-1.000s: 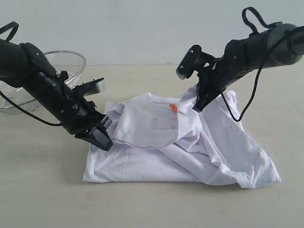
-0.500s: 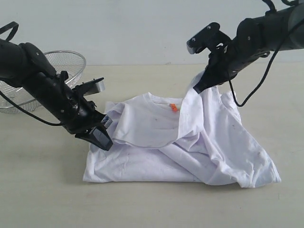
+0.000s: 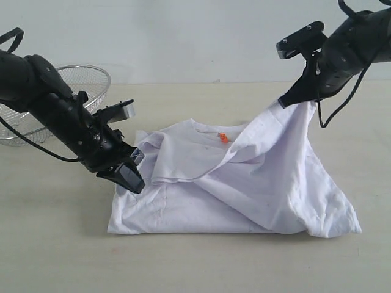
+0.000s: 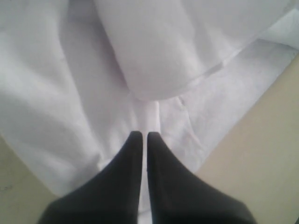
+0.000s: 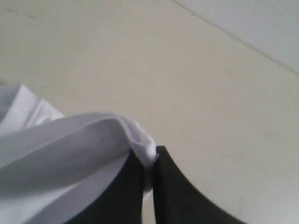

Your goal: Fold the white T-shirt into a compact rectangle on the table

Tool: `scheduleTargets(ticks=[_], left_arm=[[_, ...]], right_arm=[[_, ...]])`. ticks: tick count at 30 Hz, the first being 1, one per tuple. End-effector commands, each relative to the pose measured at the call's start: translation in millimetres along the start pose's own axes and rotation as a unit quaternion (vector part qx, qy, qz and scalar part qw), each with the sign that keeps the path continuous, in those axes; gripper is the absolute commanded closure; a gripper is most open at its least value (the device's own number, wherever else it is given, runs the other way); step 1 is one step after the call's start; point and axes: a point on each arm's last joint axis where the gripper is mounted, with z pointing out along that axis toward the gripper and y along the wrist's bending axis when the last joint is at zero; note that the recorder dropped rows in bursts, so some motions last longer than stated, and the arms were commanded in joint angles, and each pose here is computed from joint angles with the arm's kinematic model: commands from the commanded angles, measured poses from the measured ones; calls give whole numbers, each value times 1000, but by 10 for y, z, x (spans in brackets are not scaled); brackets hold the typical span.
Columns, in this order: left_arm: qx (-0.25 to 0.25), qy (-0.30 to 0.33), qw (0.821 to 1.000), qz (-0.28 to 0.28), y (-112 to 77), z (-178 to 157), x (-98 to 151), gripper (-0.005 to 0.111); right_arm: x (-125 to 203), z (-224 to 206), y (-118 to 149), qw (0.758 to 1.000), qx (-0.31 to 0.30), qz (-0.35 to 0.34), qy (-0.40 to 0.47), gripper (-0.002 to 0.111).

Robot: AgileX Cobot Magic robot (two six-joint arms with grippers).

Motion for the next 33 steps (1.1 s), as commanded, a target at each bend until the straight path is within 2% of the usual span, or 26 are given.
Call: scheduleTargets(ticks=[1, 7, 9, 10, 11, 12, 13, 14, 16, 17, 18, 19, 20, 23, 25, 29, 31, 33], left_arm=[[1, -7, 1000, 1, -2, -5, -22, 102], [1, -7, 1000, 1, -2, -5, -22, 102], [1, -7, 1000, 1, -2, -5, -22, 102], [1, -7, 1000, 1, -2, -5, -22, 102], [1, -7, 1000, 1, -2, -5, -22, 102], [1, -7, 1000, 1, -2, -5, -22, 102], [-1, -9, 1000, 1, 0, -5, -25, 102], [-2, -9, 1000, 1, 2, -5, -26, 102], [-6, -11, 1000, 2, 9, -5, -29, 102], [-8, -10, 1000, 4, 12, -5, -27, 102], [-9, -9, 1000, 4, 28, -14, -23, 102], [-9, -11, 1000, -2, 67, -42, -12, 102], [-9, -12, 1000, -5, 91, -57, -7, 102], [-6, -9, 1000, -15, 170, -136, 31, 102], [2, -1, 1000, 18, 143, -179, 51, 102], [8, 9, 998, 58, 16, -159, 41, 102], [15, 18, 992, 123, -61, -112, 37, 102], [33, 43, 976, 211, -150, -69, 69, 102]], right_arm=[[-32, -41, -117, 999, 43, 10, -8, 109], [-22, 19, -77, 999, 37, -13, -10, 108], [-26, 28, -63, 999, 31, -6, -14, 100], [-33, 28, -57, 999, 28, -6, -18, 84], [-33, 28, -57, 999, 28, -9, -18, 75], [-46, 28, -54, 999, 27, -22, -25, 51], [-73, 2, -64, 998, 31, -36, -34, 39], [-94, -31, -72, 998, 34, -41, -39, 38], [-169, -196, -81, 997, 43, -44, -48, 44], [-198, -322, -91, 997, 52, -39, -41, 54], [-214, -473, -58, 998, 57, -24, -23, 67], [-205, -676, 3, 999, 44, 19, 9, 92], [-188, -754, 52, 998, 32, 37, 27, 109], [-132, -879, 279, 996, -36, 24, 73, 109], [-72, -895, 478, 993, -75, 8, 86, 109], [77, -901, 709, 989, -89, -21, 120, 109], [192, -876, 801, 986, -94, -32, 137, 109], [278, -835, 854, 984, -103, -32, 139, 109]])
